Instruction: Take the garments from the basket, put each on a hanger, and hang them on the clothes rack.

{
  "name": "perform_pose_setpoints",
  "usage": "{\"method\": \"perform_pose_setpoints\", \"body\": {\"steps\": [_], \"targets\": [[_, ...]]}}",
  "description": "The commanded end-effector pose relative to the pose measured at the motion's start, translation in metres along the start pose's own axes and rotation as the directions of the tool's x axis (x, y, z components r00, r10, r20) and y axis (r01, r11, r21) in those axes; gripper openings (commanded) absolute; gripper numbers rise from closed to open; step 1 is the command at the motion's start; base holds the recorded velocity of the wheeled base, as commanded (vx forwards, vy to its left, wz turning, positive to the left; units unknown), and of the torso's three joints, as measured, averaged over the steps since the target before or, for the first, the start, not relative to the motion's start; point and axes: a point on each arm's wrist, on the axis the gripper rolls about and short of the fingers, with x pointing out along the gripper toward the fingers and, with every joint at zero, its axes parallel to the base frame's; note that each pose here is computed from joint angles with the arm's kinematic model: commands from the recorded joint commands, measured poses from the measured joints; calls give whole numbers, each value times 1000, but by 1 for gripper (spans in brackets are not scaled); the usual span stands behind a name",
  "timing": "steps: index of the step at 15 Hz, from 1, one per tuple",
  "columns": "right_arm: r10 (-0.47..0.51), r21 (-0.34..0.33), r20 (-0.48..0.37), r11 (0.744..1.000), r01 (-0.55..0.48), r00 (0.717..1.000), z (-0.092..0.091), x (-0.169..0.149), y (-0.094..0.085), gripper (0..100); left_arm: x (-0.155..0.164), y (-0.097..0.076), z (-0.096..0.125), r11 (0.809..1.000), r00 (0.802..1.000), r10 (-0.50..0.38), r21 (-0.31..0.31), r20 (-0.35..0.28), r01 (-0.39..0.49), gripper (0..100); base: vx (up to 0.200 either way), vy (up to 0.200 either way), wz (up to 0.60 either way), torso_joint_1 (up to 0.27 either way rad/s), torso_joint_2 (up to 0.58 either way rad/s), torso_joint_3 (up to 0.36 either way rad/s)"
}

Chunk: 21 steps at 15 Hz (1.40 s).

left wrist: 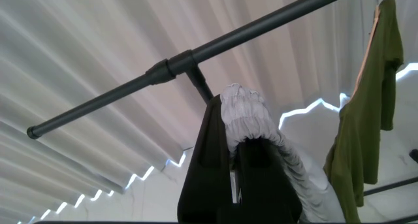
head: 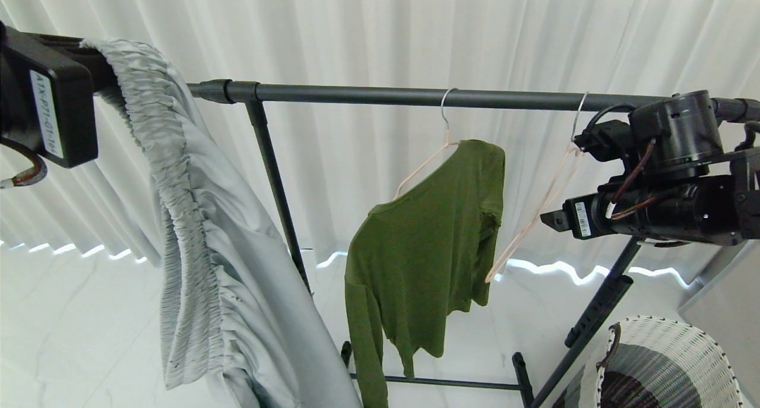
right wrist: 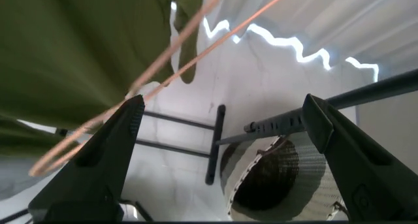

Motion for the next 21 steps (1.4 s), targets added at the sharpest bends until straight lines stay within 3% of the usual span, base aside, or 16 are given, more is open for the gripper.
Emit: {"method": "perform_pose_setpoints", "body": {"steps": [1,6,12,21], "targets": [[-2,2,-3,1000,2,1000,-1,1,-1,100,0,0,0,1000,1000,0,0,-1,0,0,0,0,0,0,0,0],[82,31,96,996,-85,992,10,0,9,100,1,-1,-1,1000,1000,-2,2,-3,2,0,0,0,0,0,0,0],[38,30,31,999,-39,999,1,29,10,100,-1,0,-1,1000,1000,-1,0,-1,1,0,0,0,0,0,0,0],[-14,78,28,997,12,999,0,26,-1,100,0,-3,-6,1000,1000,-12,12,-15,12,0,0,0,0,0,0,0]]}}
